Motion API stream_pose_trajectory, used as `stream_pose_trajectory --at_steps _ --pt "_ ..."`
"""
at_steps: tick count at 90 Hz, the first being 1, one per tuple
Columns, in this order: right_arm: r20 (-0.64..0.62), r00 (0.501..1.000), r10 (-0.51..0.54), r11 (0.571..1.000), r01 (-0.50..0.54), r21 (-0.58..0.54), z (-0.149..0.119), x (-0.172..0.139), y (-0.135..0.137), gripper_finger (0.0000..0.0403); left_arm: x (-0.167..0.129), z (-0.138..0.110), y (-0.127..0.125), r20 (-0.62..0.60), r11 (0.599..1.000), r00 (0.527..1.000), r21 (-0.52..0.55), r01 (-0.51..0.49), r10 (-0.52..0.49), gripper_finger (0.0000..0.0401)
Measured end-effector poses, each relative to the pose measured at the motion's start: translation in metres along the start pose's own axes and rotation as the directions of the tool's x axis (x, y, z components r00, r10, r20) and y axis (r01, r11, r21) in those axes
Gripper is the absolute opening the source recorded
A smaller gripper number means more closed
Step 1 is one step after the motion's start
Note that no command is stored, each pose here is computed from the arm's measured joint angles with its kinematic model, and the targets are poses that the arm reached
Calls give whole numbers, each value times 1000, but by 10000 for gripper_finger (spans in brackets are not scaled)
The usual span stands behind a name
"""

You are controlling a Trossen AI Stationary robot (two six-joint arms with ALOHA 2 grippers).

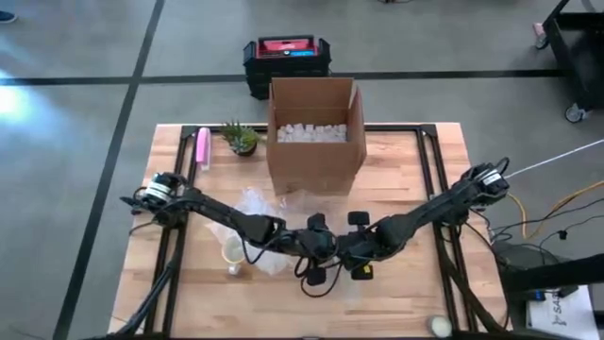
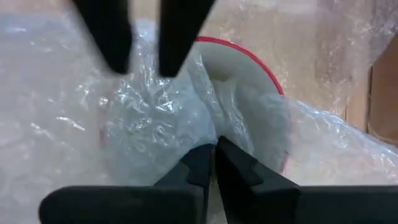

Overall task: Wrap mug
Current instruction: Wrap the gray patterned mug using the right bubble wrap

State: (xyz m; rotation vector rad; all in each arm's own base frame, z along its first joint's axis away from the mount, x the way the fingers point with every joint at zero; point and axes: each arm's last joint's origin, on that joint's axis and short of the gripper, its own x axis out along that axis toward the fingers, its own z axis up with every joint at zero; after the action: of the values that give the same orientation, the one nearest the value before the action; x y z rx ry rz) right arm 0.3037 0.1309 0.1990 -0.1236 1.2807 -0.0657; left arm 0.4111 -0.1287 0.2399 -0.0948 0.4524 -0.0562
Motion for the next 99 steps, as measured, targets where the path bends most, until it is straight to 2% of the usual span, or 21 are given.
stream_pose_trajectory --at_steps 10,22,43,64,76,81,85,91,99 --pt "1 1000 2 1000 -2 -6 0 -1 0 8 2 4 -2 55 999 998 13 31 -32 20" --pt "-1 1000 3 1000 -3 -10 0 -1 1 8 6 0 -1 44 999 999 43 19 -21 20" --pt "-1 1000 8 1000 -8 -8 1 0 1 8 37 -30 10 -35 998 998 23 -51 52 20" --pt "-94 989 114 994 -113 12 14 -35 1 8 40 -31 12 -36 999 998 5 -45 45 20" --pt "-118 991 59 998 -61 -17 17 -60 -6 8 36 -32 14 -64 999 997 -1 -50 50 20" --pt "-119 993 -2 1000 -2 -27 15 -70 -11 8 39 -33 14 -65 999 997 -1 -47 47 20" --pt "-127 990 -64 998 60 -36 13 -72 -13 8 37 -37 15 -102 998 993 7 -56 57 20" --pt "-71 990 -121 993 121 -15 15 -74 -15 8 37 -35 15 -86 999 995 3 -53 53 20" --pt "-55 989 -137 991 137 0 15 -78 -20 8 37 -37 15 -110 998 992 5 -60 60 20"
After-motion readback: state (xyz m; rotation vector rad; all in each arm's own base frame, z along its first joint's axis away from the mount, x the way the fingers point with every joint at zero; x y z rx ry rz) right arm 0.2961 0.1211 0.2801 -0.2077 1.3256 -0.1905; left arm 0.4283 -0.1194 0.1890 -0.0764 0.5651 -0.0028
